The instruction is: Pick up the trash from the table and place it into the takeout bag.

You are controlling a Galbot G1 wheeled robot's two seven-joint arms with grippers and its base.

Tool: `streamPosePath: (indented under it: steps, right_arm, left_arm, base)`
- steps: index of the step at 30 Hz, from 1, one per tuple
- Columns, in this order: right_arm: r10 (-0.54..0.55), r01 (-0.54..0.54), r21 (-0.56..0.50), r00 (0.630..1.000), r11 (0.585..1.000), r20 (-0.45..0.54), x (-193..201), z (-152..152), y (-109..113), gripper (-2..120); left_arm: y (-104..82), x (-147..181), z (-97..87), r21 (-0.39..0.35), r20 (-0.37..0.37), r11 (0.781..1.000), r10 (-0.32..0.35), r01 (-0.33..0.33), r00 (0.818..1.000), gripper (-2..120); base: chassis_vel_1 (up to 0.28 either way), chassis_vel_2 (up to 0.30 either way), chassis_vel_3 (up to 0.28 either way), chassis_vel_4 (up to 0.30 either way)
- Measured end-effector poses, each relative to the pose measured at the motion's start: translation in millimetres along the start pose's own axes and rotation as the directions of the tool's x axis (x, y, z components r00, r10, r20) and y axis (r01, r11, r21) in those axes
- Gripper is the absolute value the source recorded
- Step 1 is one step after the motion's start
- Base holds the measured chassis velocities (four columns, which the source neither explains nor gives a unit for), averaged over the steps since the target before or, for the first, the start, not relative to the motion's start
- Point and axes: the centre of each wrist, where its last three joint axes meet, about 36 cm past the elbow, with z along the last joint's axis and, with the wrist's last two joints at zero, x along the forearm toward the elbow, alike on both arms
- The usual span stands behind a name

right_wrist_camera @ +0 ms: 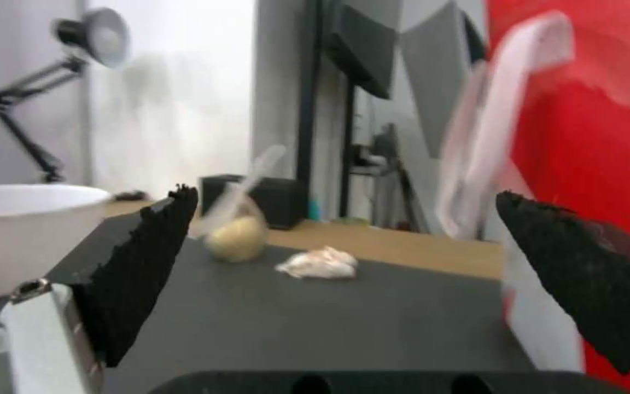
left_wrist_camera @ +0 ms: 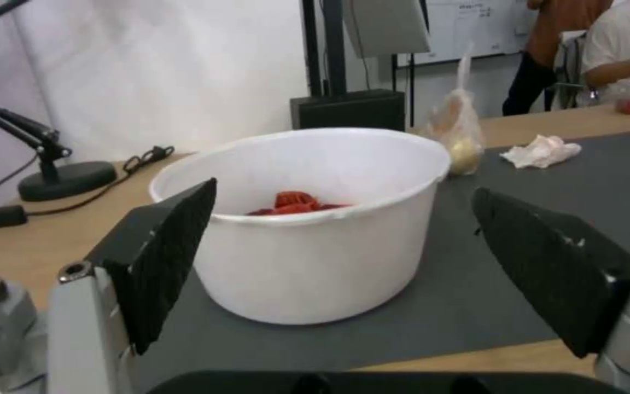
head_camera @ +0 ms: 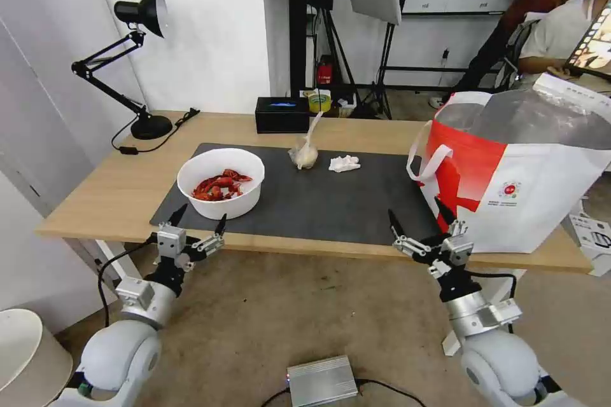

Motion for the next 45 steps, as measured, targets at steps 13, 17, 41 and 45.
streamPosePath:
  steps: [13, 17, 41, 45]
  right_arm:
    - [0.144, -0.144, 0.006, 0.990, 0.990, 0.003, 23, 9, 6, 100]
    - [0.151, -0.151, -0.012, 0.989, 0.989, 0.005, 23, 8, 10, 100]
    - [0.108, -0.111, -0.064, 0.993, 0.992, -0.047, 13, 3, 13, 100]
    - [0.073, -0.079, -0.084, 0.995, 0.993, -0.066, 0, 3, 14, 100]
  left_arm:
    - [-1.4, 0, -2.0, 0.010, 0.013, 1.000, -0.011, 0.011, 1.000, 91]
    - [-1.8, 0, -2.5, 0.010, 0.013, 1.000, -0.011, 0.011, 1.000, 91]
    - [-2.0, 4, -5.0, 0.002, 0.009, 1.000, -0.001, 0.001, 1.000, 91]
    - [-2.9, 6, -4.8, -0.002, 0.005, 1.000, 0.002, -0.002, 1.000, 91]
  base:
    - [0.000, 0.000, 0.000, 0.000]
    - [0.000, 0.000, 0.000, 0.000]
    - [0.000, 0.000, 0.000, 0.000]
    - [0.000, 0.000, 0.000, 0.000]
